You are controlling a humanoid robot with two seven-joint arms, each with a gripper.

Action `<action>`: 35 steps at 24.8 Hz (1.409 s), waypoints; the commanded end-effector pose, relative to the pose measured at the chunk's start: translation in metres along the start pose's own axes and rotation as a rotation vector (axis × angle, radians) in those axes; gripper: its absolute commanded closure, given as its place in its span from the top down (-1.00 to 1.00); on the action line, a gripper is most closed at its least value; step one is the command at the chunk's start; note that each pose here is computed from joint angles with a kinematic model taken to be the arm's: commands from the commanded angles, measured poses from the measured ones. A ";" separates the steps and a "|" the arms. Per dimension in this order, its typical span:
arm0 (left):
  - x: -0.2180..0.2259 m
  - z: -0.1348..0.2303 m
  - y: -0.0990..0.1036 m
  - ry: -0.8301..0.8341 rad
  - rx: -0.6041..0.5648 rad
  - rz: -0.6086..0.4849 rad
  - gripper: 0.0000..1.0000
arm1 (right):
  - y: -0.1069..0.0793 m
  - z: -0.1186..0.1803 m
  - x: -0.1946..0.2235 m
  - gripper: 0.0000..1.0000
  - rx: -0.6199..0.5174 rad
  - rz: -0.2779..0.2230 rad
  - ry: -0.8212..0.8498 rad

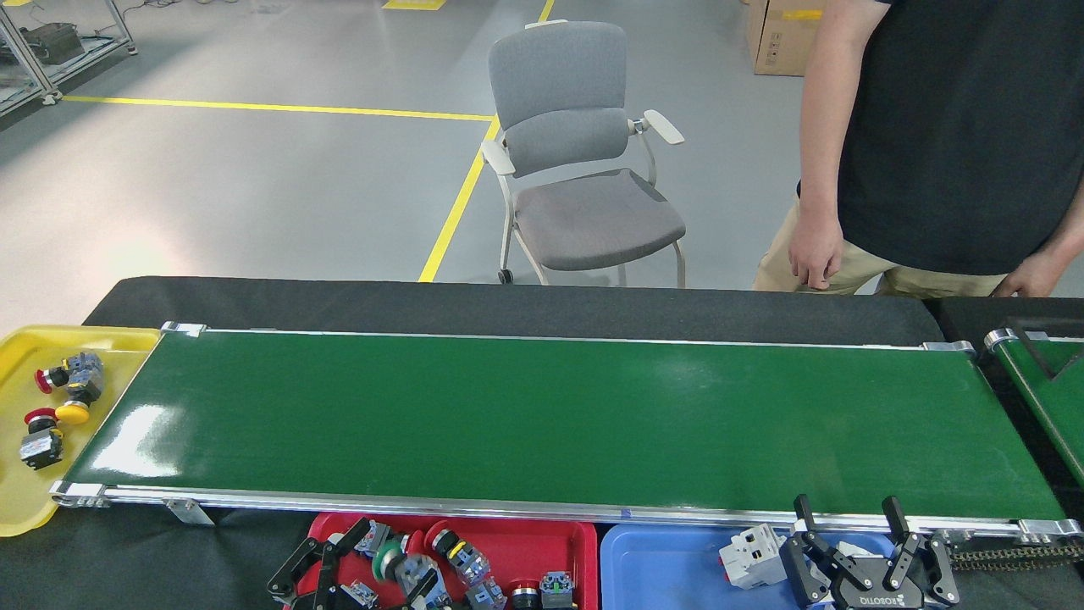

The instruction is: Pick switch part from conveyor to tray

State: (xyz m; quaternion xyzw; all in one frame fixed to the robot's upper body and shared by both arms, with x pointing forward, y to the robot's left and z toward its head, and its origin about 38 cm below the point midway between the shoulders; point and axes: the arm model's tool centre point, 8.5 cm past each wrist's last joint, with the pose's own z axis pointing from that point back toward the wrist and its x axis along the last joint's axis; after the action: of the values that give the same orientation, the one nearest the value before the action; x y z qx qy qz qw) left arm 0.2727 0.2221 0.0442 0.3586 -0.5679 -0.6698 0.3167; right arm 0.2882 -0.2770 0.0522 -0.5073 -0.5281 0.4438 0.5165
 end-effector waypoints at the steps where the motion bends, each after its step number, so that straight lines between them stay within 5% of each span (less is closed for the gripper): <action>1: -0.015 0.005 0.006 0.043 0.017 -0.015 1.00 | -0.008 -0.008 0.004 0.99 -0.031 -0.001 -0.018; 11: -0.109 0.081 -0.017 0.453 -0.027 0.035 1.00 | -0.001 -0.007 0.010 0.99 -0.009 -0.004 -0.041; 35: -0.125 0.092 -0.022 0.513 -0.019 0.079 1.00 | -0.001 -0.007 0.017 0.99 -0.019 -0.038 -0.018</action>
State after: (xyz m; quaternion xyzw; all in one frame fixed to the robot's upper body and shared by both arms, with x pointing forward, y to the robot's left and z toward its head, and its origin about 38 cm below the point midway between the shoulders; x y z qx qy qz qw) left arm 0.2603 0.3746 0.0399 0.4819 -0.4744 -0.5538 0.4858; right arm 0.2951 -0.2615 0.0482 -0.4916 -0.5378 0.4435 0.5220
